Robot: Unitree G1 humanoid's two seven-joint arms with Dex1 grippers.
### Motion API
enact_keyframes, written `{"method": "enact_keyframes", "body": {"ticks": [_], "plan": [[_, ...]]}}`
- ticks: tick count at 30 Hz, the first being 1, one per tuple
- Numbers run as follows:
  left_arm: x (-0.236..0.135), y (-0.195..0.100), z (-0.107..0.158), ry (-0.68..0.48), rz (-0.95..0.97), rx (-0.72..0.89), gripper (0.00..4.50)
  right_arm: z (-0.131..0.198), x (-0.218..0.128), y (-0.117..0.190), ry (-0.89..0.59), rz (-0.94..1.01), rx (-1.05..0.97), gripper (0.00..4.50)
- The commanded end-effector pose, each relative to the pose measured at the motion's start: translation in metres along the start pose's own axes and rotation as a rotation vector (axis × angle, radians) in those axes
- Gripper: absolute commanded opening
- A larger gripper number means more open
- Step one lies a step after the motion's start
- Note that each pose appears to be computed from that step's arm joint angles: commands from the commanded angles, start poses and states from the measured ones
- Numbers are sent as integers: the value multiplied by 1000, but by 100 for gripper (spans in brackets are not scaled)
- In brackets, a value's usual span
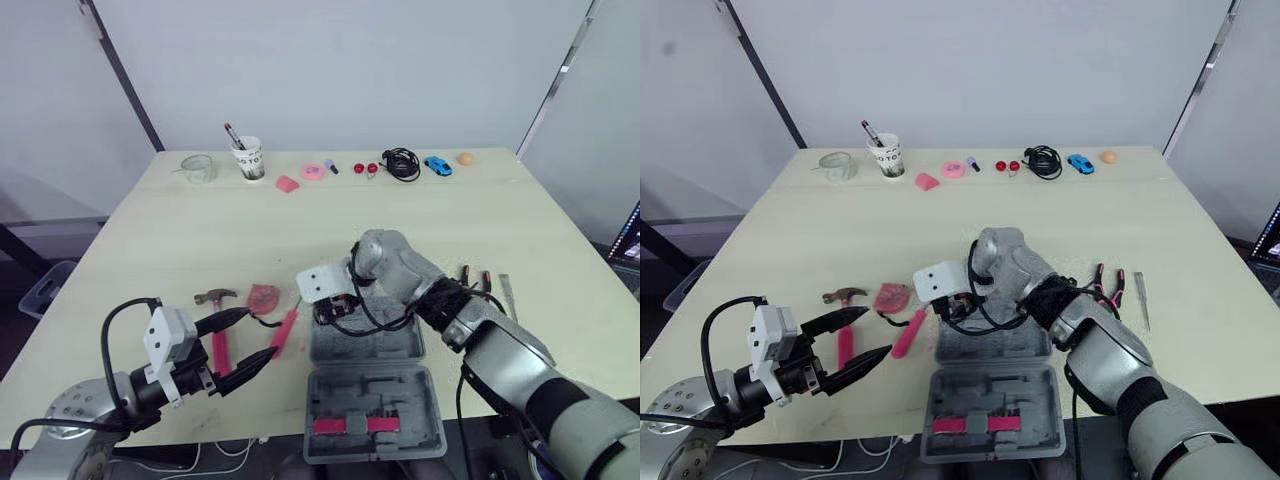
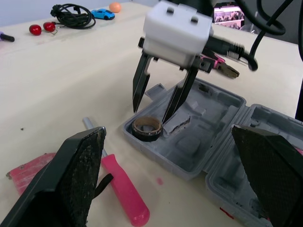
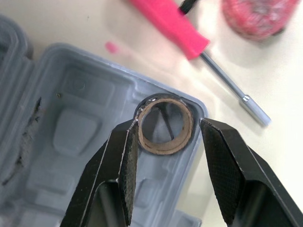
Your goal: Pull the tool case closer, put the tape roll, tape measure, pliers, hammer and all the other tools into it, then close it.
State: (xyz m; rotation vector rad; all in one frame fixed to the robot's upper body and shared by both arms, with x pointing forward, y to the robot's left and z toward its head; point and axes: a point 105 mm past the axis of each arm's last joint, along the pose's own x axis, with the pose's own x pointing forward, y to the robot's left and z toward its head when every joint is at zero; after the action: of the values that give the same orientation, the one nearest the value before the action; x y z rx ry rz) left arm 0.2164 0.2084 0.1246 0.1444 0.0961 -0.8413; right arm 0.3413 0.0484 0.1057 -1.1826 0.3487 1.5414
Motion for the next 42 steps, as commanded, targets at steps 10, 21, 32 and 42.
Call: {"method": "enact_keyframes", "body": {"ticks": [10, 21, 32, 42], "plan": [[-5, -2, -1, 10, -28, -1, 450, -2, -15, 7, -124, -69, 160, 215], [-8, 0, -2, 4, -23, -2, 450, 0, 14, 15, -87, -17, 174, 215], [-6, 1, 1, -18, -2, -8, 450, -4, 18, 11, -57, -18, 151, 116], [-2, 0, 0, -12, -22, -7, 450, -4, 10, 7, -39, -27, 153, 4]]}}
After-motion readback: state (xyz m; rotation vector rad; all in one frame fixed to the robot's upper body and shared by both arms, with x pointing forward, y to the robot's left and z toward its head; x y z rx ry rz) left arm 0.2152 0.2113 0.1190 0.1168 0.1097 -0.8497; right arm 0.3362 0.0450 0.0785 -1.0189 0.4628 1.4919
